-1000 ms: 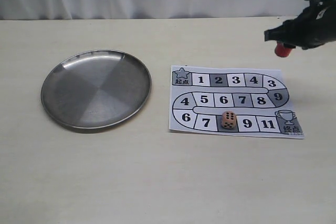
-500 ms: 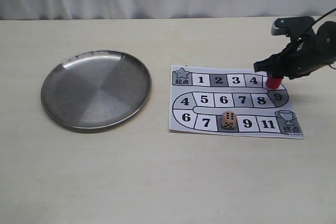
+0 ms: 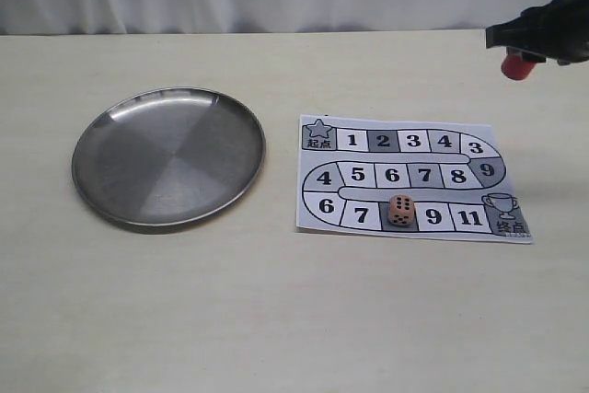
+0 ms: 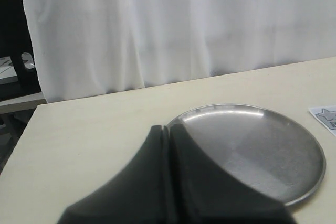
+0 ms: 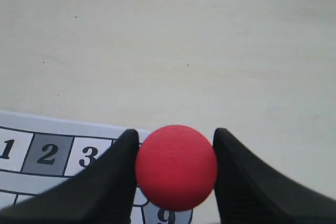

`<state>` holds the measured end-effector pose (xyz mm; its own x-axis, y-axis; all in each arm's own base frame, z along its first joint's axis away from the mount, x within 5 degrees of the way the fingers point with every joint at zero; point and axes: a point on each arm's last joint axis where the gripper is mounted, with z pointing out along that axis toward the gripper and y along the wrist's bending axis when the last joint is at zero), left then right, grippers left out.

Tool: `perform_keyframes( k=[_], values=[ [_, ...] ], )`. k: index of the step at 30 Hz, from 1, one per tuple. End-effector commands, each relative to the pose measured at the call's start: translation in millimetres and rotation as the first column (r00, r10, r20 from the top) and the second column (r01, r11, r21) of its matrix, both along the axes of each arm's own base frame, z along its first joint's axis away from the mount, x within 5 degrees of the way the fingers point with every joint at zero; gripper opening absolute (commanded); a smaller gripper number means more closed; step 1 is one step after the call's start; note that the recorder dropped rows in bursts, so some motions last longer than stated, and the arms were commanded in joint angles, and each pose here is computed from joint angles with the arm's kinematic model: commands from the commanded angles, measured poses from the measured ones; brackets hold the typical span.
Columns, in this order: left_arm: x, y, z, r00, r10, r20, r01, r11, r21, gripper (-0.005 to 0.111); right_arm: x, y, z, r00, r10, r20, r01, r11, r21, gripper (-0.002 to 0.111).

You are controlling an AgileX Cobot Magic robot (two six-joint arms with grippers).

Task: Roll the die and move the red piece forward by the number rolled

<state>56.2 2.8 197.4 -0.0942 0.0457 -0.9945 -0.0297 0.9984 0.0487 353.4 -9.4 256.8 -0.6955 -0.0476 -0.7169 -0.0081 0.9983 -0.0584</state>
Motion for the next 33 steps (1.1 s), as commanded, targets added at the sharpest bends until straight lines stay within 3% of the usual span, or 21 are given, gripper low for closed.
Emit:
perform_keyframes(
  k=[1, 13, 22, 25, 30, 33],
  values=[
    [0, -1, 0, 1.000, -0.010, 0.009, 0.010, 1.000, -0.003, 0.000, -3, -2, -13, 0.999, -0.002, -0.051, 0.001, 1.000, -0.008, 0.004],
    [0, -1, 0, 1.000, -0.010, 0.009, 0.010, 1.000, -0.003, 0.000, -3, -1, -116, 0.980, 0.019, -0.197, -0.020, 1.000, -0.003, 0.004],
    [0, -1, 0, 1.000, -0.010, 0.009, 0.010, 1.000, -0.003, 0.000, -3, -1, -130, 0.972, 0.012, -0.236, -0.010, 1.000, 0.007, 0.006],
    [0, -1, 0, 1.000, -0.010, 0.009, 0.010, 1.000, -0.003, 0.000, -3, -1, -130, 0.972, 0.012, -0.236, -0.010, 1.000, 0.007, 0.019],
    [0, -1, 0, 1.000, -0.010, 0.009, 0.010, 1.000, -0.003, 0.000, -3, -1, -126, 0.975, 0.010, -0.220, -0.009, 1.000, 0.008, 0.056],
    [0, -1, 0, 1.000, -0.010, 0.009, 0.010, 1.000, -0.003, 0.000, -1, -1, -105, 0.988, 0.002, -0.153, 0.000, 1.000, 0.015, 0.072]
  ],
)
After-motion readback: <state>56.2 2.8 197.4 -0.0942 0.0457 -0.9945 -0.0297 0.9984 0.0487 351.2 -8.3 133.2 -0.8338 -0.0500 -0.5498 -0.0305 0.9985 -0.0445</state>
